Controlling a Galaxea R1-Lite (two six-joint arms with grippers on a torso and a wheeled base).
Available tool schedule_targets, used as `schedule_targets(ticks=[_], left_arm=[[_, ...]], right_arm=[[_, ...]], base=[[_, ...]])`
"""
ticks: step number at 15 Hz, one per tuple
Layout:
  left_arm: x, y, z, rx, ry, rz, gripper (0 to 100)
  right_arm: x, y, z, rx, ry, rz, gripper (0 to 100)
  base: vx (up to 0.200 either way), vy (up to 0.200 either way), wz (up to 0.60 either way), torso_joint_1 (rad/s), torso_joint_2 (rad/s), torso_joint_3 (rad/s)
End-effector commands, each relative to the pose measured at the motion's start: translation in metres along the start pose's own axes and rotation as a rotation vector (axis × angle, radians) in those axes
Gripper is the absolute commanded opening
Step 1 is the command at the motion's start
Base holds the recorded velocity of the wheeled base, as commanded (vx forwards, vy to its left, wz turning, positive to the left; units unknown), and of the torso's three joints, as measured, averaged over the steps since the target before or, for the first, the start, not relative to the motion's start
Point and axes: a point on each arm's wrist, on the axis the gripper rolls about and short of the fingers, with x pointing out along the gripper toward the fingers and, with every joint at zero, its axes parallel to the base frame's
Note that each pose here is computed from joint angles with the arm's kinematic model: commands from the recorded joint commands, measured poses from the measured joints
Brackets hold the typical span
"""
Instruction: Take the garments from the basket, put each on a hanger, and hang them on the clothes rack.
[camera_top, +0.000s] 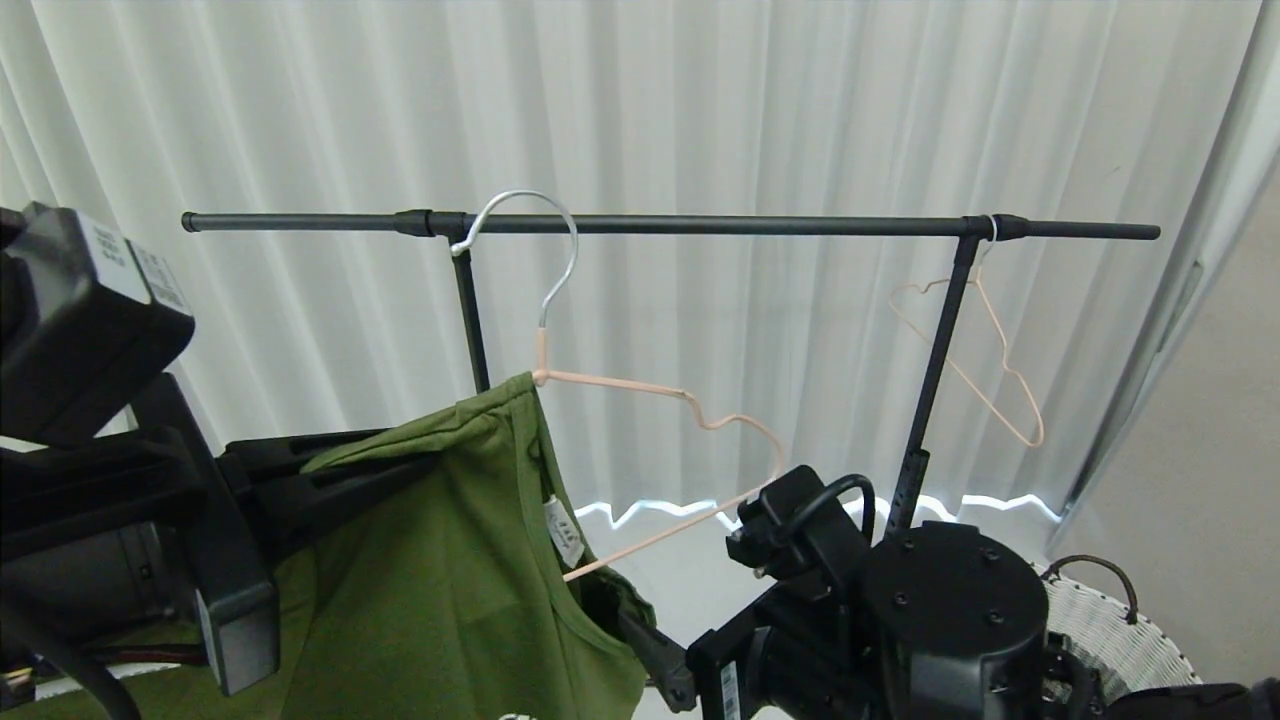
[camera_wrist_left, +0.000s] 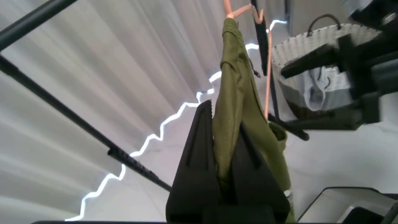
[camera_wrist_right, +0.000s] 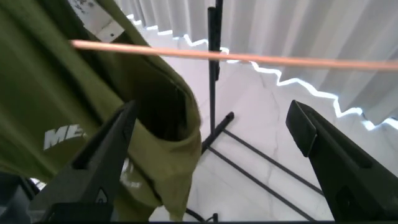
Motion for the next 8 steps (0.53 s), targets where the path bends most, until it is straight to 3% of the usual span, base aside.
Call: schedule_targets(ticks=[1, 8], left_arm=[[-0.0006, -0.0013, 0.0008, 0.003, -0.006, -0.009, 0], [-0.0052, -0.0007, 0.0022, 0.001, -0.021, -0.002, 0]], right_arm=[[0.0139, -0.0016, -0.0116, -0.010, 0.038, -0.019, 100], [0.0203, -0.0079, -0.0164, 0.006, 0.049, -0.050, 100]], base=[[0.000, 0.000, 0.00, 0.000, 0.00, 0.000], [0.000, 0.000, 0.00, 0.000, 0.00, 0.000]])
